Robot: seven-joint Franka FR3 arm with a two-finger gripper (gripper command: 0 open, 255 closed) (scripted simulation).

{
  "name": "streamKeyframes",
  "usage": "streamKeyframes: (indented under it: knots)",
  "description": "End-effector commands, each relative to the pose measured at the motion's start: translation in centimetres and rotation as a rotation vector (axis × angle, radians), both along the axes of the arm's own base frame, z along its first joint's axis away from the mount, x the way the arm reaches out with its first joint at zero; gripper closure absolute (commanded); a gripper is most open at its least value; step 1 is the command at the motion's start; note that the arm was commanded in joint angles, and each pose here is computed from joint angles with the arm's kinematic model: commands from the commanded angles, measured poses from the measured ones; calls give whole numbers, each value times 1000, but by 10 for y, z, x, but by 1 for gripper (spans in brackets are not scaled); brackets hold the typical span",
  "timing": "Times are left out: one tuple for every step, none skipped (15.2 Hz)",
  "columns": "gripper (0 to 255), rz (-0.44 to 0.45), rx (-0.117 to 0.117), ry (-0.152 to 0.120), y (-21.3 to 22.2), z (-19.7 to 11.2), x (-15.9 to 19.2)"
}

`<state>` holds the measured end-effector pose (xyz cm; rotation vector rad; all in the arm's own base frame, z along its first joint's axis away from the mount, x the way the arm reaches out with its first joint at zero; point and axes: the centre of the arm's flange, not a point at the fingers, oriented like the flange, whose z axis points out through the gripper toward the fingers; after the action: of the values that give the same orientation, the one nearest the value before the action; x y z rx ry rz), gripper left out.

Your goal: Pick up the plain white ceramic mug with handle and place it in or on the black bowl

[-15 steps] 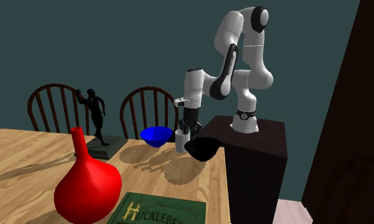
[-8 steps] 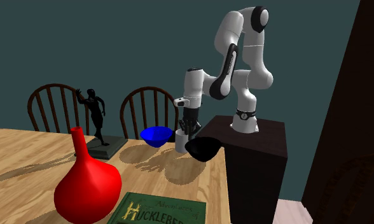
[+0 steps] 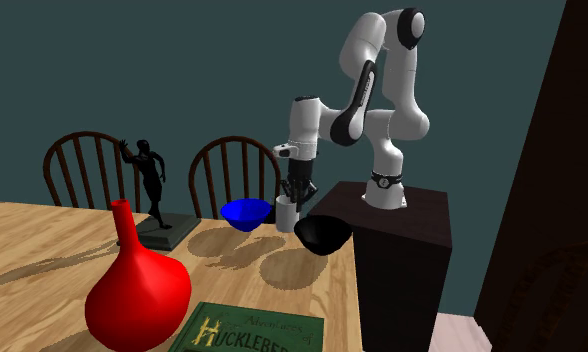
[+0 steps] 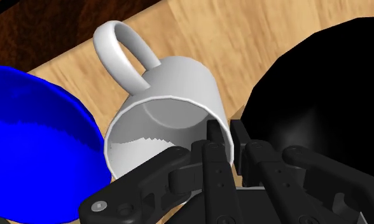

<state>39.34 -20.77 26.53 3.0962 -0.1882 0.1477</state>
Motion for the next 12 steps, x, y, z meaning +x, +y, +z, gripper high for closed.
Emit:
streamKeyframes:
  knots:
    - [255,0,0,1,0,10,-1]
    - [255,0,0,1,0,16,-1]
    - [255,0,0,1,0,21,-1]
    - [255,0,0,1,0,26,-1]
    - [255,0,0,1,0,31,-1]
    - [255,0,0,1,0,37,-1]
    - [255,0,0,1,0,42,-1]
    - [255,0,0,1,0,47,-1]
    - [255,0,0,1,0,52,-1]
    - [255,0,0,1,0,58,-1]
    - [255,0,0,1,0,63,-1]
    - [255,0,0,1,0,68,-1]
